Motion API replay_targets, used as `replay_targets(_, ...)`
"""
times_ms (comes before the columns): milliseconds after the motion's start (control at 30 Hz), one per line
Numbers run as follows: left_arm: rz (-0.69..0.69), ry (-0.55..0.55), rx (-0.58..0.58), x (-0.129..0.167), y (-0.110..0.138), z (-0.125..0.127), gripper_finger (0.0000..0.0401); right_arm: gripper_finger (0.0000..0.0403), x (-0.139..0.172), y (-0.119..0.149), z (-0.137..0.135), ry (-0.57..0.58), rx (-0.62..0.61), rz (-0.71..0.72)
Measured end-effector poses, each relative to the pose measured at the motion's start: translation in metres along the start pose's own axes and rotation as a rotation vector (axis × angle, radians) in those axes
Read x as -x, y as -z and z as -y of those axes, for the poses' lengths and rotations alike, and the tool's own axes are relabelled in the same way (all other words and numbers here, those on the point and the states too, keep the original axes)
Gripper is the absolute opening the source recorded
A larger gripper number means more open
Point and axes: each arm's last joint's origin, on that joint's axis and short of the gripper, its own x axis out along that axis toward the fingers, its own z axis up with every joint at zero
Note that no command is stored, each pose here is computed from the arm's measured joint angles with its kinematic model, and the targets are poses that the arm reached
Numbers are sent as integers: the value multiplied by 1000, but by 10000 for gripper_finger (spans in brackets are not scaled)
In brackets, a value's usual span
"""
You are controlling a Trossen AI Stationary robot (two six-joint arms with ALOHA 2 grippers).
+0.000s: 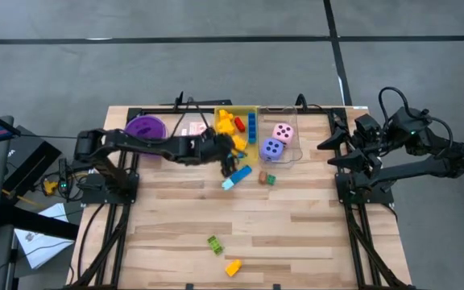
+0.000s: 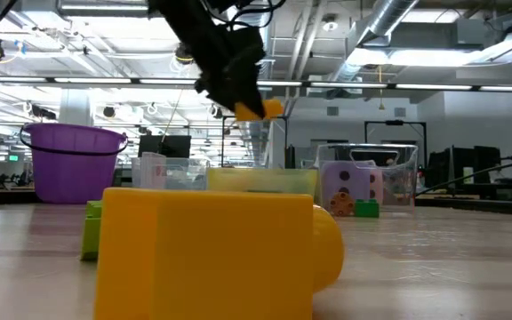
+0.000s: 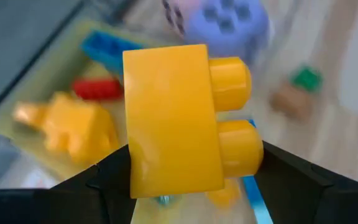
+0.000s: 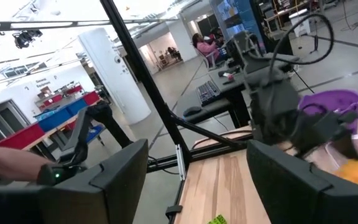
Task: Pick & Place Toys
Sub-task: Put the yellow gamepiece into the yellow bin
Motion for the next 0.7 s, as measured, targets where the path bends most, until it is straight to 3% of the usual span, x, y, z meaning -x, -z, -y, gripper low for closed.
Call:
replay_targets(133, 125, -24, 61, -14, -16, -16, 267, 266, 0, 0, 0, 2, -2, 6)
replay_targets(233, 140, -55, 121, -30, -17, -27, 267, 266, 0, -1, 0, 4, -10, 7)
replay_targets(467, 159, -110, 367, -73, -12, -45, 268, 266, 0, -1, 0, 20, -28, 16)
replay_targets(700, 234, -189, 667, -100, -29, -65, 268, 266, 0, -3, 0, 19, -31, 38)
